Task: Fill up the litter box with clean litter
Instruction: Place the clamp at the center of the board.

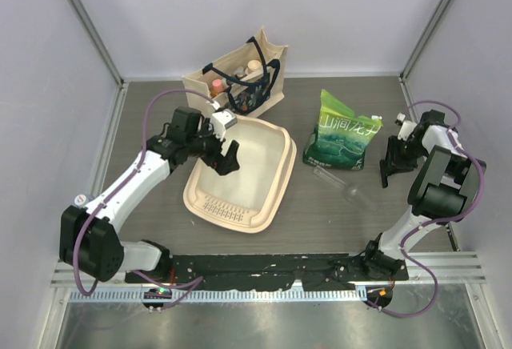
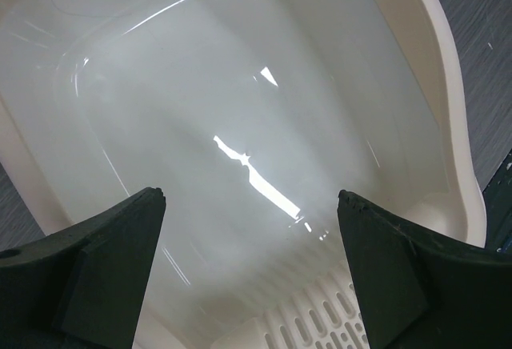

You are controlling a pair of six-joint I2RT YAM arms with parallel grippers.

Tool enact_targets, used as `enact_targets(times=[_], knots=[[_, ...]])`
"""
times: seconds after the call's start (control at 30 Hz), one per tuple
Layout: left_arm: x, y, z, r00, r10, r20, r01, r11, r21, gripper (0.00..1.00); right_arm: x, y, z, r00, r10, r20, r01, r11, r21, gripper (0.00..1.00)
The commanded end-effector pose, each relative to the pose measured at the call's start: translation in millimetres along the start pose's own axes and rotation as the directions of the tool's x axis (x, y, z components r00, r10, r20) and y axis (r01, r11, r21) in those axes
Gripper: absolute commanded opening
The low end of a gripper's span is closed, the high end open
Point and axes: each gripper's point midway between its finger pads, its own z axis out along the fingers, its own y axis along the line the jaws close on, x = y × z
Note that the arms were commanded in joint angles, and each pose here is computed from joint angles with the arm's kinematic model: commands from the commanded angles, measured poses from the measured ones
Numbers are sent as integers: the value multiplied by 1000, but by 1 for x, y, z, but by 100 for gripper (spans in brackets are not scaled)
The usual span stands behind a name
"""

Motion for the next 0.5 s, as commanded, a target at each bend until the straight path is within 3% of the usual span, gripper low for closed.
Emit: enact_targets(times=[0.0, 0.17, 0.2, 0.23, 0.27, 0.37, 0.4, 0.47], knots=[[-25, -15, -10, 995, 72, 65, -74, 996, 39, 94, -1, 9, 0, 999, 7, 32, -6, 999, -49, 42], [-28, -21, -10, 993, 93, 71, -97, 994, 54, 94, 1, 13, -4, 999, 13, 40, -11, 997, -71, 50], [-33, -23, -11, 992, 98, 80, -102, 993, 56, 94, -2, 17, -6, 998, 19, 54, -13, 995, -99, 58], [-35, -25, -11, 991, 104, 84, -109, 992, 61, 95, -7, 16, -13, 996, 33, 78, -24, 993, -112, 59], [-38, -26, -12, 990, 106, 89, -112, 992, 61, 95, -13, 19, -19, 994, 38, 104, -24, 991, -131, 68], [-51, -30, -16, 987, 123, 107, -130, 990, 62, 95, -26, 31, -39, 987, 76, 144, -41, 973, -228, 70], [-56, -31, -18, 985, 130, 115, -138, 988, 64, 95, -29, 34, -43, 985, 85, 152, -45, 968, -248, 86], [-66, -33, -21, 980, 147, 131, -157, 985, 66, 95, -33, 40, -53, 980, 107, 169, -54, 955, -292, 89]])
